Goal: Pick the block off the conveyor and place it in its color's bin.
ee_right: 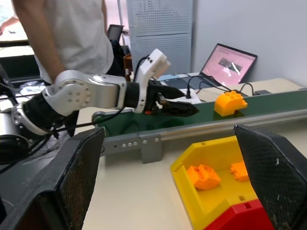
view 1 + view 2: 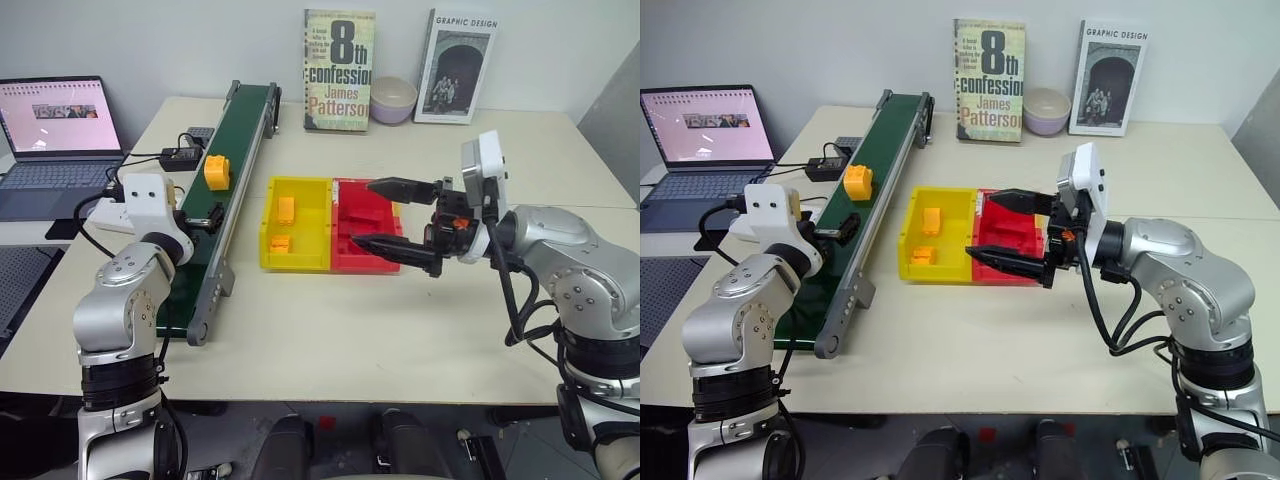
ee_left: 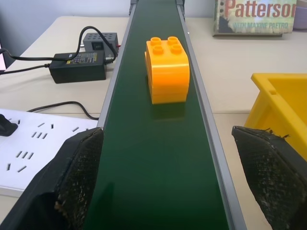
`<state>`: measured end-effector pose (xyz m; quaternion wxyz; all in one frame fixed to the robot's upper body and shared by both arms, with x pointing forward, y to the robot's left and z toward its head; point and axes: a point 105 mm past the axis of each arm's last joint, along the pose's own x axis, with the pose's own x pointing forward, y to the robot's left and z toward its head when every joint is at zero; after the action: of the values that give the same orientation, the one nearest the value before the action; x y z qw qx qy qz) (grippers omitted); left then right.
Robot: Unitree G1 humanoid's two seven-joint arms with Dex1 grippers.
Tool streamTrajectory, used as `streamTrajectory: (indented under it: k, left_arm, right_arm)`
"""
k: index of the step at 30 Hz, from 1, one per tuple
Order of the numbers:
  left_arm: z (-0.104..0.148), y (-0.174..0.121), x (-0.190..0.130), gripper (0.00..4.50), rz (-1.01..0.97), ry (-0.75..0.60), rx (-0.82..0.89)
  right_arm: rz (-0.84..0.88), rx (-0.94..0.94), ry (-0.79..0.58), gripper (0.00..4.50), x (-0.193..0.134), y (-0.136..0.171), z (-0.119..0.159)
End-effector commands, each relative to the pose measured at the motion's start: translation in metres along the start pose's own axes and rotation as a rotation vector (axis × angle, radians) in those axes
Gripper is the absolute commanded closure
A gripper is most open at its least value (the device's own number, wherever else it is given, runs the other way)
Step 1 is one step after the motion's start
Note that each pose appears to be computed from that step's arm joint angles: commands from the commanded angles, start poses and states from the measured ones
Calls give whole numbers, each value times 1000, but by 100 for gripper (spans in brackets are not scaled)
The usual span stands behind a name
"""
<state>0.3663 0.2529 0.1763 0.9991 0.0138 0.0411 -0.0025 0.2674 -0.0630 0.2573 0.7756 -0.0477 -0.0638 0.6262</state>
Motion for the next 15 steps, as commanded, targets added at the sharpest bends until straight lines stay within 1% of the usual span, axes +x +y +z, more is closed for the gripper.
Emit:
streamTrajectory:
  k: [1, 6, 13, 15]
  left_arm:
    - [12, -5, 6, 6, -11, -53, 3]
    - [8, -10, 11, 6, -24, -45, -3]
    - [0, -1, 13, 6, 40, -9, -2]
    - [1, -1, 11, 41, 35, -18, -19]
  right_arm:
    - [35, -47, -20, 0, -1, 9, 12]
    - [18, -53, -11, 0, -2, 9, 13]
    - [-3, -52, -13, 0, -4, 6, 18]
    - [-7, -51, -15, 0, -4, 5, 19]
